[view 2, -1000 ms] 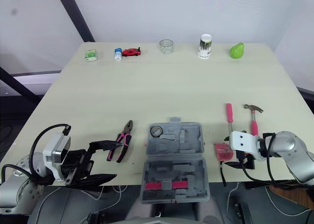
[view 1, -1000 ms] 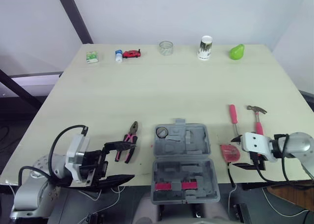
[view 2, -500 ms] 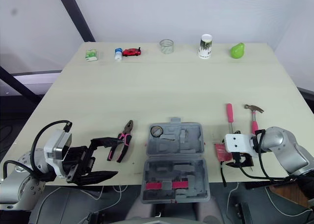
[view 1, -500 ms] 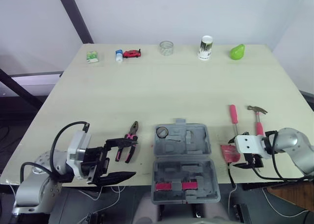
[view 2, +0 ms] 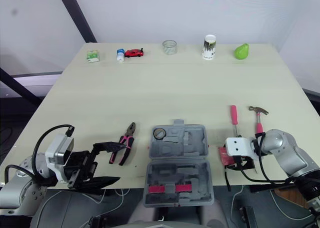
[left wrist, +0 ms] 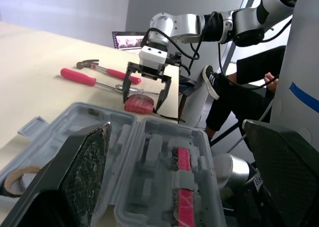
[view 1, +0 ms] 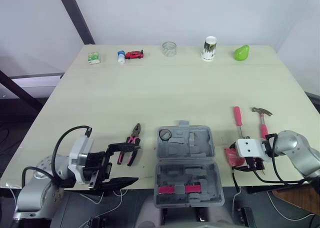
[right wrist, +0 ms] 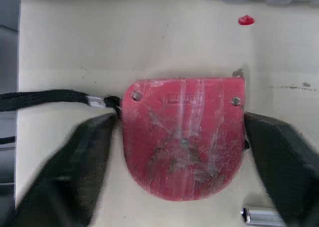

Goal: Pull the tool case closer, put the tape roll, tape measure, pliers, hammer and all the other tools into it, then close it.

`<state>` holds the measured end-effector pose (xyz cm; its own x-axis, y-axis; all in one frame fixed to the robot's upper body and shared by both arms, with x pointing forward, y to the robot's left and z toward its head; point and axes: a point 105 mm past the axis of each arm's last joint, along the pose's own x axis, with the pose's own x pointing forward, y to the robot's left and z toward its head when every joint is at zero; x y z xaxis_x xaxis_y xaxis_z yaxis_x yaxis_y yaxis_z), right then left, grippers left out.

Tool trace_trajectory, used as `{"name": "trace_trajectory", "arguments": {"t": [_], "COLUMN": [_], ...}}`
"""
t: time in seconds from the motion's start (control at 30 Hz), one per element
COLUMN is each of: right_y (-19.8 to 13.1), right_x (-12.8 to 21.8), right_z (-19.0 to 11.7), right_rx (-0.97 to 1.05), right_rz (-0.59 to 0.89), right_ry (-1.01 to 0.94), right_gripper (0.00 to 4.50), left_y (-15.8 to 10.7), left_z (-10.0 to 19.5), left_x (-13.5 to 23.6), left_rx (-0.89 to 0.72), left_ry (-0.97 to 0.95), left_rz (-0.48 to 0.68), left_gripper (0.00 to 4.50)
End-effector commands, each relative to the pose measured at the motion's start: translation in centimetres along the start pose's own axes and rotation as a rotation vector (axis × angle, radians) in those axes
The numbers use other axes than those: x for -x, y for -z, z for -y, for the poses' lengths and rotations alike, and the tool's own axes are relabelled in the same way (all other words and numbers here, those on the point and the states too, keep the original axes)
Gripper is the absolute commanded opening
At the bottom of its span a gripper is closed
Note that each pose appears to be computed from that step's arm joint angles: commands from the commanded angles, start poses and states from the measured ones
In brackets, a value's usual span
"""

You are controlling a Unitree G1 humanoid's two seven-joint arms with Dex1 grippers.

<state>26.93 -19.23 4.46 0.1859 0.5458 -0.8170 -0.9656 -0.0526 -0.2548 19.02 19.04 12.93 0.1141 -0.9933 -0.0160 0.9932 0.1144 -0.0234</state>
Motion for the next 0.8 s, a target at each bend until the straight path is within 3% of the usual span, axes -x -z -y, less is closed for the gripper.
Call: {"name": "trace_trajectory", "arguments": {"t": [0.03, 0.2, 0.33, 0.5, 0.63, 0.8], "right_y": [-0.3, -2.0, -7.0, -12.1, -12.8, -13.9], "right_x": [0.5, 1.6, 3.2, 4.4, 3.5, 1.1], "right_z": [0.4, 0.8, 1.8, 3.1, 5.1, 6.8], "right_rx": [0.017, 0.039, 0.068, 0.072, 0.054, 0.024], "right_rz": [0.001, 0.025, 0.06, -0.072, -0.238, -0.316], "right_ry": [0.012, 0.027, 0.028, -0.031, -0.067, -0.097], "right_gripper": [2.91, 2.91, 2.91, 2.91, 2.91, 2.91], "left_y": [-0.3, -0.2, -0.2, 0.0, 0.3, 0.8], "left_z": [0.3, 0.2, -0.2, -0.7, -1.0, -1.2], "left_x": [0.0, 0.0, 0.1, 0.1, 0.3, 0.6], "left_rx": [-0.022, -0.028, -0.033, -0.04, -0.046, -0.046], "left_ry": [0.025, 0.009, -0.027, -0.055, -0.064, -0.093], "left_rz": [0.012, 0.02, 0.038, 0.051, 0.046, 0.055], "left_gripper": [4.5, 4.5, 4.5, 4.5, 4.5, 4.5]}}
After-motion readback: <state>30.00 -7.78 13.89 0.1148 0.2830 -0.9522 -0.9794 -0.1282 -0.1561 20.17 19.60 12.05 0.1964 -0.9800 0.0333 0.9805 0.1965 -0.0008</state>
